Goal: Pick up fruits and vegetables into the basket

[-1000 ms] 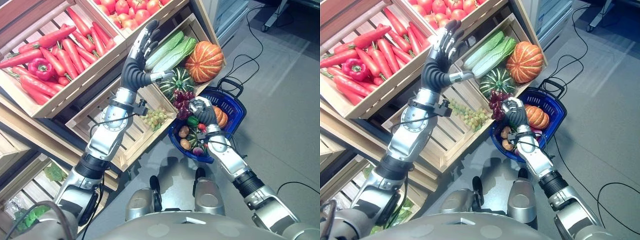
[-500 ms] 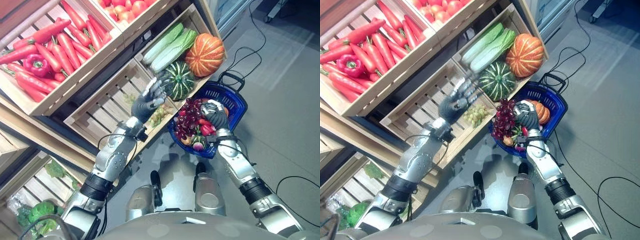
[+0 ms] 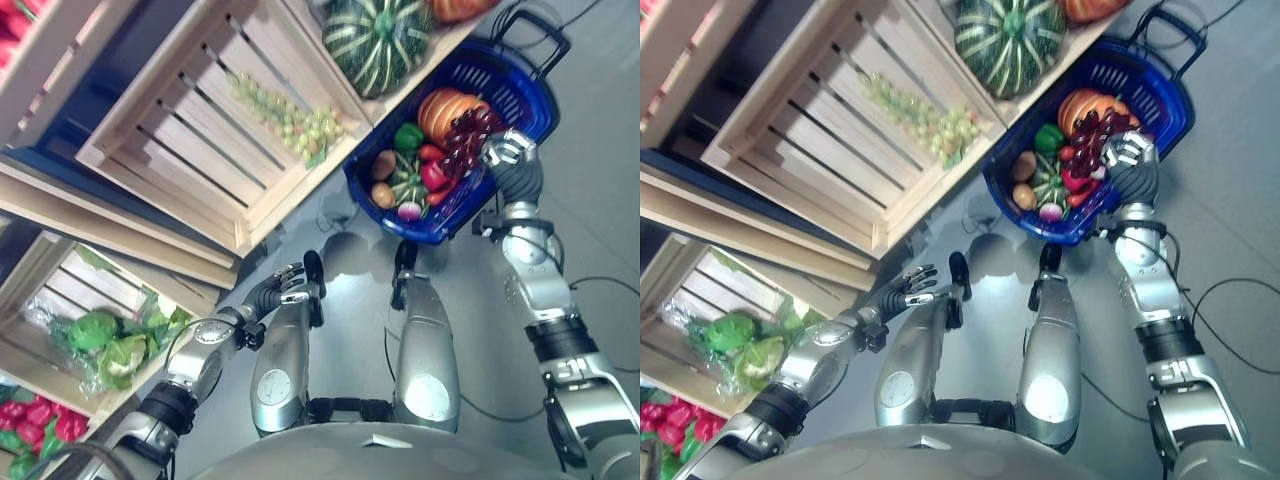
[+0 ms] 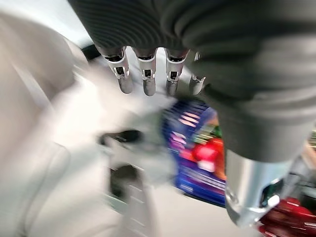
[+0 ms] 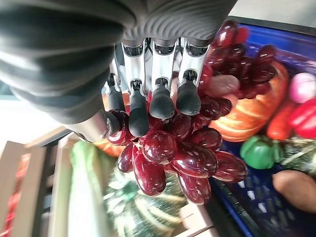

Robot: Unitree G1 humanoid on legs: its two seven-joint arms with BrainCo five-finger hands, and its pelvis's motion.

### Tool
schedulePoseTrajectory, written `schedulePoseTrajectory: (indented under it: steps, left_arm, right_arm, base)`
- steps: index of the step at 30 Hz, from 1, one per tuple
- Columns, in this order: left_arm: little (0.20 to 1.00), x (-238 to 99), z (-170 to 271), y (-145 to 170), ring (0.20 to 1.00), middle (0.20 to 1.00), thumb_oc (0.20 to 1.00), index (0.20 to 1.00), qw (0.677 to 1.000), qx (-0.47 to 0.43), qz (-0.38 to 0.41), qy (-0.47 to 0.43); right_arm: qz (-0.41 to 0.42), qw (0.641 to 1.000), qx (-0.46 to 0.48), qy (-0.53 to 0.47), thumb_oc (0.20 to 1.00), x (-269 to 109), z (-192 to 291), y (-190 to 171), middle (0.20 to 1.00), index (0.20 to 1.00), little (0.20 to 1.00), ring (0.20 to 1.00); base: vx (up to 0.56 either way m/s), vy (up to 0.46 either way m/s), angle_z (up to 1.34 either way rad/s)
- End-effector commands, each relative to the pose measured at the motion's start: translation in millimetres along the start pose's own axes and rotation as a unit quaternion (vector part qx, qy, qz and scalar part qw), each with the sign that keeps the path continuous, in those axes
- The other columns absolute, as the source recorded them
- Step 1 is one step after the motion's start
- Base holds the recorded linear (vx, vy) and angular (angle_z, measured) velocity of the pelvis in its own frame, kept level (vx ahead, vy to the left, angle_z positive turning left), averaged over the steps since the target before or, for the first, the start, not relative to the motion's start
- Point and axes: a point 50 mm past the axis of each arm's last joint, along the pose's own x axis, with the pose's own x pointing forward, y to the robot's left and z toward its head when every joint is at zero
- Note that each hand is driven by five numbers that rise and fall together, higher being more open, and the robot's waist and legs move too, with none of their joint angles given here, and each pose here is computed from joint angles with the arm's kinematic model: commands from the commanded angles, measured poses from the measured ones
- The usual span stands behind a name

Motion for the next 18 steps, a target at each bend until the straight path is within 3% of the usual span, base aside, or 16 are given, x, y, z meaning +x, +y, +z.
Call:
schedulePoseTrajectory:
  steps: [1, 9, 18]
  left_arm:
    - [1.000, -11, -11, -8, 1.000, 1.000, 1.000, 1.000, 1.000, 0.018, -0.019, -0.008]
    - [1.000, -7, -2, -12, 1.000, 1.000, 1.000, 1.000, 0.998, 0.035, -0.033, -0.032]
    - [1.000, 1, 17, -21, 1.000, 1.000, 1.000, 1.000, 0.994, 0.079, -0.041, -0.068]
  right_arm:
    - [-0.003, 0.998, 0.026, -0.052, 0.200, 18, 31, -12, 0.200, 0.200, 0.200, 0.200]
    - [-0.024, 1.000, 0.005, -0.004, 0.200, 49, 36, -30, 0.200, 0.200, 0.200, 0.200]
    - [-0.081, 0.990, -0.035, 0.114, 0.200, 73, 24, -51, 0.200, 0.200, 0.200, 0.200]
  base:
    - [-0.06, -0.030, 0.04]
    - [-0.04, -0.022, 0.06]
    - [-0.03, -0.028, 0.09]
